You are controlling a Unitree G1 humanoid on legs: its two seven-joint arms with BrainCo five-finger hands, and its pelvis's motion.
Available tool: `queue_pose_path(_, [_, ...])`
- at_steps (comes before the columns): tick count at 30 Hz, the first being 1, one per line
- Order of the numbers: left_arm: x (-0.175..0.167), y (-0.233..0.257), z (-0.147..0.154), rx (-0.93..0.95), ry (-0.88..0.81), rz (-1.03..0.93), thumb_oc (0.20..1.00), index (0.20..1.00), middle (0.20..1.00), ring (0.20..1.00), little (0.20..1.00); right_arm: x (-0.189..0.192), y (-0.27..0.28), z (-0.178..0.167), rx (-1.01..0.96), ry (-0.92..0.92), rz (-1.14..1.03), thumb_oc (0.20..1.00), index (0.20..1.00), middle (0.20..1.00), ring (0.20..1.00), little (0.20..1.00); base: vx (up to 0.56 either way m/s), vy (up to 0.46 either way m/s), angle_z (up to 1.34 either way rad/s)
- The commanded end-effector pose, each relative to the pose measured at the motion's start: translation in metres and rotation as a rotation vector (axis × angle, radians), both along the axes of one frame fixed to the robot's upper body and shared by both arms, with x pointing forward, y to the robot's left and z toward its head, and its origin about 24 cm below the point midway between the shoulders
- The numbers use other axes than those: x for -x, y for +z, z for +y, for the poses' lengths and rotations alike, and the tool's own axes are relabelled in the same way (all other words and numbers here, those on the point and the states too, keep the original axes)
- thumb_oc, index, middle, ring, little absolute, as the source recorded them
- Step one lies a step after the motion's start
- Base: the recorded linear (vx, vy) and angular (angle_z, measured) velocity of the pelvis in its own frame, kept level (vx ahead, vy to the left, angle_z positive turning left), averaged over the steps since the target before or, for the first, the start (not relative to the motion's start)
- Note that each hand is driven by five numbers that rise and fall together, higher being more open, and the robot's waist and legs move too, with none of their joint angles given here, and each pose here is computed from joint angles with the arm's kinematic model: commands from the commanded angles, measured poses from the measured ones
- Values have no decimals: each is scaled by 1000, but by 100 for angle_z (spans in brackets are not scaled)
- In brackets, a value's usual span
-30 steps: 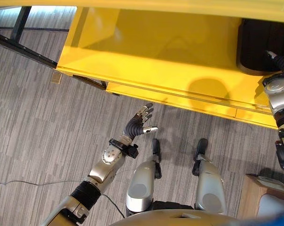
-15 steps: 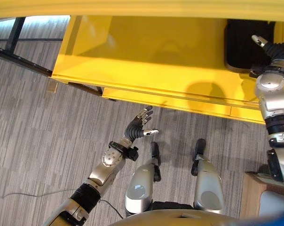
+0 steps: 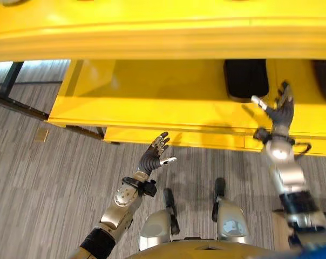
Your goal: Move parts from the plastic box to the shelf.
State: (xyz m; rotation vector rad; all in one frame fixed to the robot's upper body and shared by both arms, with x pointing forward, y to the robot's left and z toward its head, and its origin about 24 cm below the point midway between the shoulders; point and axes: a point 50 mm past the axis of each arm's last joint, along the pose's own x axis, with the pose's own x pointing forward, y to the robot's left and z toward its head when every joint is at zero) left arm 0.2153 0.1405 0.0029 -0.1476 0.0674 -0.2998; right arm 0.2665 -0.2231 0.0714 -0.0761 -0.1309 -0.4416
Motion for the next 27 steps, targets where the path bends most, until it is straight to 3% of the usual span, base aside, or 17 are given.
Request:
queue_pose_path(1, [4,14,-1,5,-3,-105,1000,1000,1000,1000,1000,0,39,-1,59,35,-228,1000,1000,1000,1000,1000,9,90,-17])
queue_pose_path(8, [8,5,2,-37,12,-70,1000,1000,1000,1000,1000,26,9,0,10,75,-102,1000,1000,1000,1000,1000,-1,157,-16])
queue_pose_path(16, [19,-8,12,-110,-114,-23,1000,1000,1000,1000,1000,51,-42,-8,-37,97,151,1000,1000,1000,1000,1000,-35,176,-9])
queue_pose_path(27, [20,-7,9,-179,-313,-43,1000,1000,1000,1000,1000,46,-53,-14,-26,51,200,1000,1000,1000,1000,1000,-94,53,-34])
